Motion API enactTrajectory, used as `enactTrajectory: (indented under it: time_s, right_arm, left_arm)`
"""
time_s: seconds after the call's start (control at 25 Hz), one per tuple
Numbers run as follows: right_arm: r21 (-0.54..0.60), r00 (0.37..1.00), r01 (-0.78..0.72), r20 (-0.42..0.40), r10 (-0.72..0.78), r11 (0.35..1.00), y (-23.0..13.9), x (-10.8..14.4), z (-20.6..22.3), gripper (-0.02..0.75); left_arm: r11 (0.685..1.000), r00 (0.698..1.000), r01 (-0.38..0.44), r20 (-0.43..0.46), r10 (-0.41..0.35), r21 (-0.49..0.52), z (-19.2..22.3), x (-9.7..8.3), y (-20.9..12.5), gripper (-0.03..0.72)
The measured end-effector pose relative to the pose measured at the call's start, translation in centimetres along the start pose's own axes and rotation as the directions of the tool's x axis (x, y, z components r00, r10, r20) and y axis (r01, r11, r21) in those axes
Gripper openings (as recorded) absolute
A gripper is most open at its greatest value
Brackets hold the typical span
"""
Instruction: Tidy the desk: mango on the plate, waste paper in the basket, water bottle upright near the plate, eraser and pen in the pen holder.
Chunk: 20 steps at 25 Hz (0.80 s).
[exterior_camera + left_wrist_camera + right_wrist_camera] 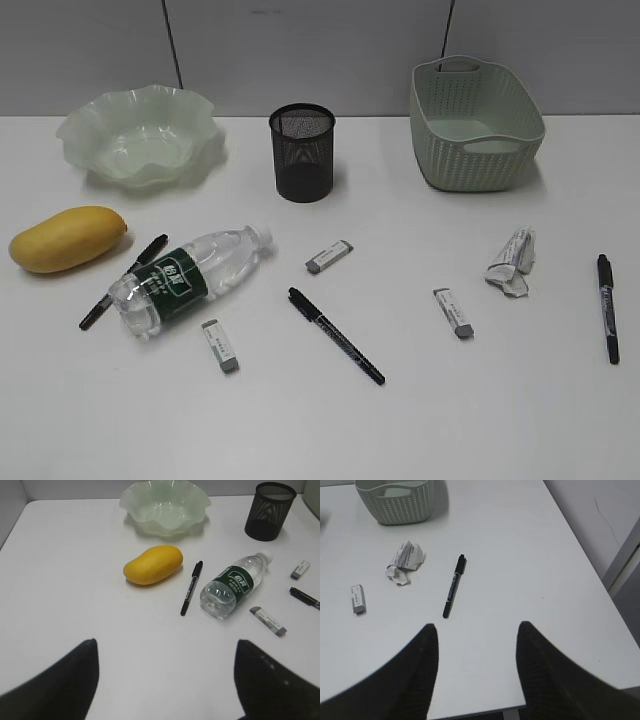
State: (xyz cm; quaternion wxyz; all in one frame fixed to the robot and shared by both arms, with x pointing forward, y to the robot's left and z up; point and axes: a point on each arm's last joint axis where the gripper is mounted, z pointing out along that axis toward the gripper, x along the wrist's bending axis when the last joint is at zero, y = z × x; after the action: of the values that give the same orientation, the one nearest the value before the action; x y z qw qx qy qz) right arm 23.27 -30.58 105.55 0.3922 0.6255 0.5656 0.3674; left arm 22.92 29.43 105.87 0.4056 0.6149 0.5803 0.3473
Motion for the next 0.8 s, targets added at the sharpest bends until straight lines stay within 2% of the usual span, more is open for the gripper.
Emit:
enactTrajectory:
  time_s: [0.56,0.8]
  right_arm:
    - [0.000,1.000,0.000,0.000,0.000,1.000,0.00,0.00,0.00,0.406]
    - [0.000,1.000,0.000,0.000,0.000,1.000,0.00,0.00,0.00,0.406]
  left_arm:
    - [1.000,1.000,0.000,0.000,0.000,0.000,0.00,0.00,0.00,0.623]
    - [1.000,1.000,0.000,0.000,0.000,0.000,0.00,0.00,0.00,0.586]
